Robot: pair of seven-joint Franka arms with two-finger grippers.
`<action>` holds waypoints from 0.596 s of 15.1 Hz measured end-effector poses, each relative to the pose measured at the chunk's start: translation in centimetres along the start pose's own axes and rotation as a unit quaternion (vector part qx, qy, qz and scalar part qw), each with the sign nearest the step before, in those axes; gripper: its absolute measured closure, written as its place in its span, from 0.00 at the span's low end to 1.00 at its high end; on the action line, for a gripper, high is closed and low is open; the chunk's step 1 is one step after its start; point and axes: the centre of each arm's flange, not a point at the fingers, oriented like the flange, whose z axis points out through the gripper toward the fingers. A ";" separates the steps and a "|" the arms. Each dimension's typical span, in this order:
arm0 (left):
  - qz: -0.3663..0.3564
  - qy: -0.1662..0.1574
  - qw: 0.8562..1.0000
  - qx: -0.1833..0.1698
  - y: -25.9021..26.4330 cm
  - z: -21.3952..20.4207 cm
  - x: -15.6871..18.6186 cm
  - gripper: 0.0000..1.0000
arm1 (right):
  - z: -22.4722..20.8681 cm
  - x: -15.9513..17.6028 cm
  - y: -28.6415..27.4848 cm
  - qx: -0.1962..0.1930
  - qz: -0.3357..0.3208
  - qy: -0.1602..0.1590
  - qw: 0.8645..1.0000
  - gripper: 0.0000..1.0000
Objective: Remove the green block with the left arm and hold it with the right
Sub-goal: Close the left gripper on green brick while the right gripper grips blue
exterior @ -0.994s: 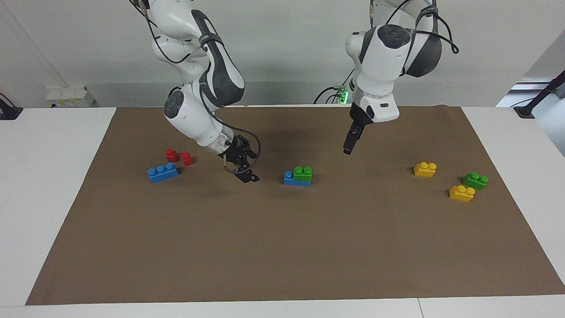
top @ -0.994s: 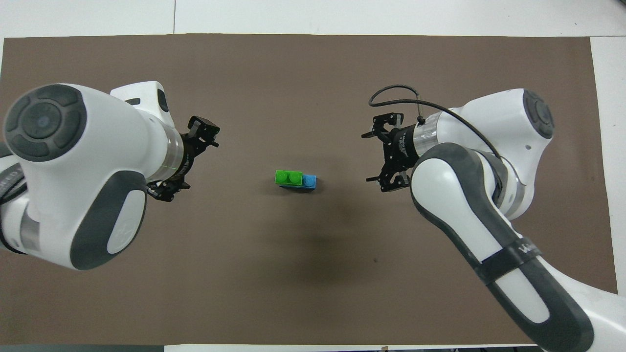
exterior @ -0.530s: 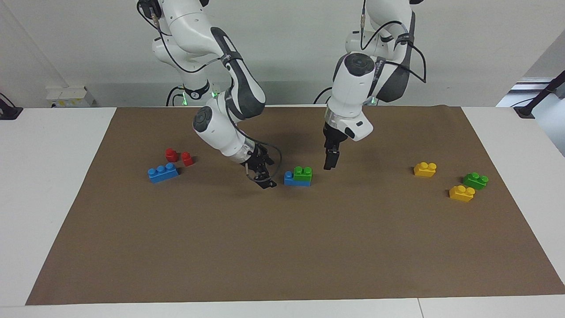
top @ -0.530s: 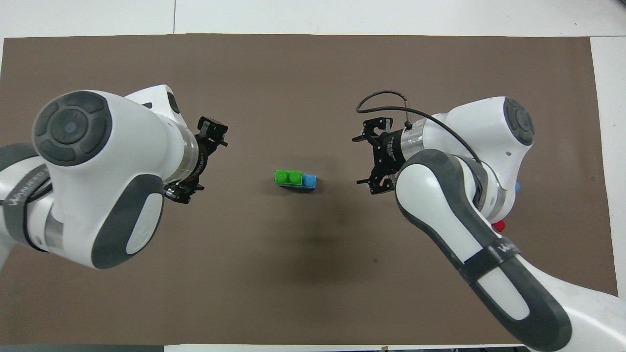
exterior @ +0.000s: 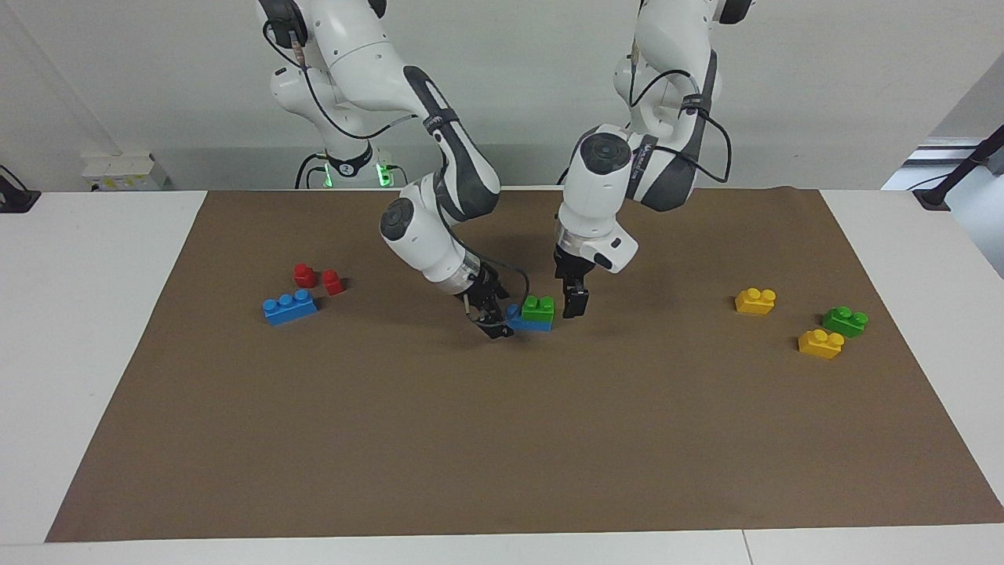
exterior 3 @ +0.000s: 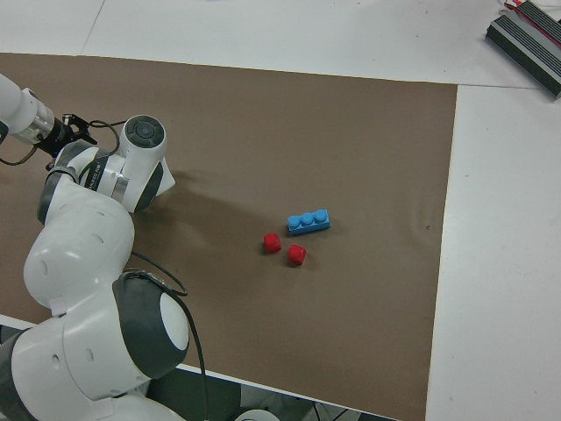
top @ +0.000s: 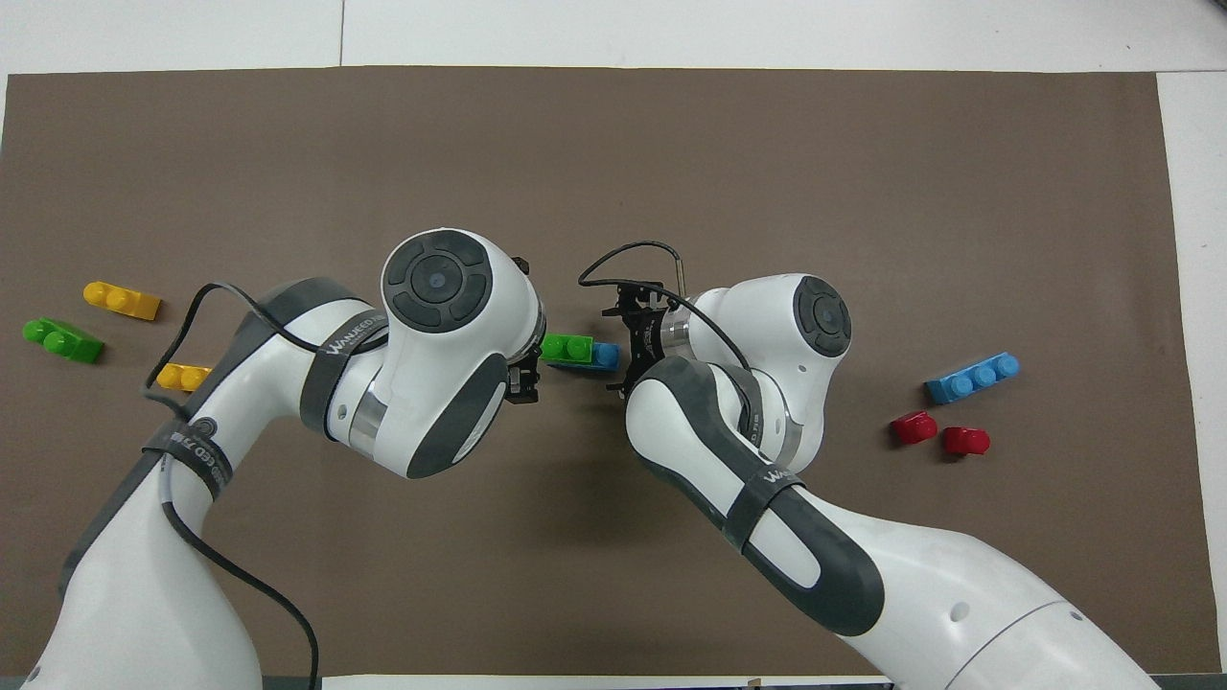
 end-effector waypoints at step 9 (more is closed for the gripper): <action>-0.014 0.006 1.000 0.001 -0.4 2.8 -1.4 0.00 | 1.0 0.1 0.3 0.003 0.012 -0.004 1.000 0.60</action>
